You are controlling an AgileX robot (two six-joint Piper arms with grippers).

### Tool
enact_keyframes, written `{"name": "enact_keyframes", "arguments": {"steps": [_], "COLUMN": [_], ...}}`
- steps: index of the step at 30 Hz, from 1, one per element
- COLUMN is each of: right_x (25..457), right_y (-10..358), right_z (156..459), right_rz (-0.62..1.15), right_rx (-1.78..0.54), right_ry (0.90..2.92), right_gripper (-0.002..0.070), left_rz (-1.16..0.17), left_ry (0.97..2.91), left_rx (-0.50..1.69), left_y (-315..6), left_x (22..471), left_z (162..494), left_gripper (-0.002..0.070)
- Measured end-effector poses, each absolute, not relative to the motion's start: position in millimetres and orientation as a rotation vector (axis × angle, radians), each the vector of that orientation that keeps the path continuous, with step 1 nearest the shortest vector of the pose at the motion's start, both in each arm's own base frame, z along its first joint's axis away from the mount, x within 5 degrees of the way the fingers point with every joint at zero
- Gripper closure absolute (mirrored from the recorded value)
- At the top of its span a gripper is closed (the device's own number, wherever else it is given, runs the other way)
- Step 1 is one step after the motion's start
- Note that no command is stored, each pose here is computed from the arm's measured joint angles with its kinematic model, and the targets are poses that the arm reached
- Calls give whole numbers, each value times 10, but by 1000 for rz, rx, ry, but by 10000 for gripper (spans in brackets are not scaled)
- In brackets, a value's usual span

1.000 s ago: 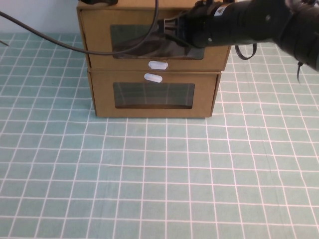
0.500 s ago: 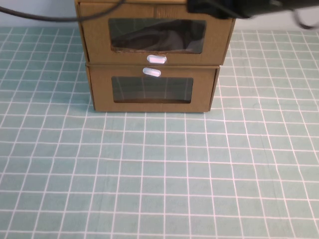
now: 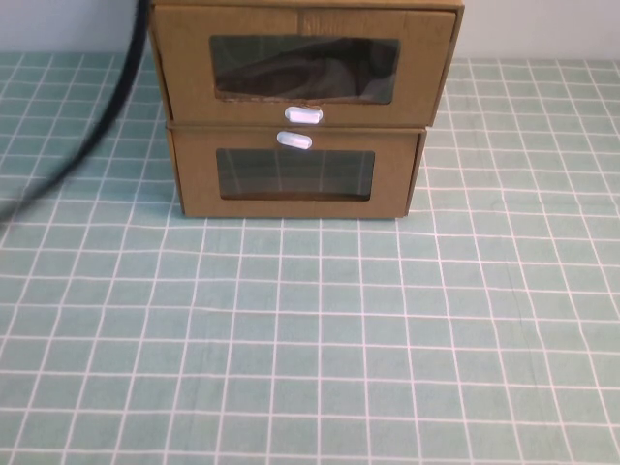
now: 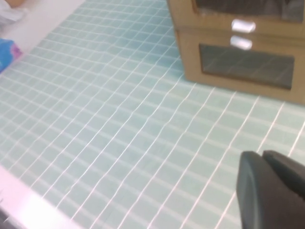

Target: Close the shoe box

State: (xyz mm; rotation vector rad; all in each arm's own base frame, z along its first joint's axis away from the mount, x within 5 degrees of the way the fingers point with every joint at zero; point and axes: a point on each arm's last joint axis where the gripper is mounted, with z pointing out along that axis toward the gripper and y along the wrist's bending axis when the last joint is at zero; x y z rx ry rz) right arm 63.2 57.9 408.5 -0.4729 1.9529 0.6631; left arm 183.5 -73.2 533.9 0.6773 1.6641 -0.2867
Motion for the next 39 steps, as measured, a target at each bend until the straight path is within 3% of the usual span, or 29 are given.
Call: {"name": "enact_keyframes", "arguments": {"steps": [7,16,21,27,32,39], "right_x": [41,91,288,496,581,605], "right_y": [278,306,380,403,396,397], "right_z": [3719,3442,3244,2850,2538,2143], "right_rz": [723,716,730,726,652,488], "right_rx": [-413,-429,-374,-242,-233,-395], "right_ry": [1851,1808,1697,1669,1685,1743], "right_gripper": [687,687,687,687,687,687], "left_rz": [-238,-225,-220,-233,-228,-245], "left_ry": [1559,1482,1479,1645,1651,1702], "left_rx": [538,418,392,395,319,323], "left_y": [-476,-268,-229,-255,-227,-238], "left_x": [1029,377,277,427,501,508], "left_z": [4604,3479,2884,2213,1989,1845], "left_gripper": [680,680,680,680,680,680]}}
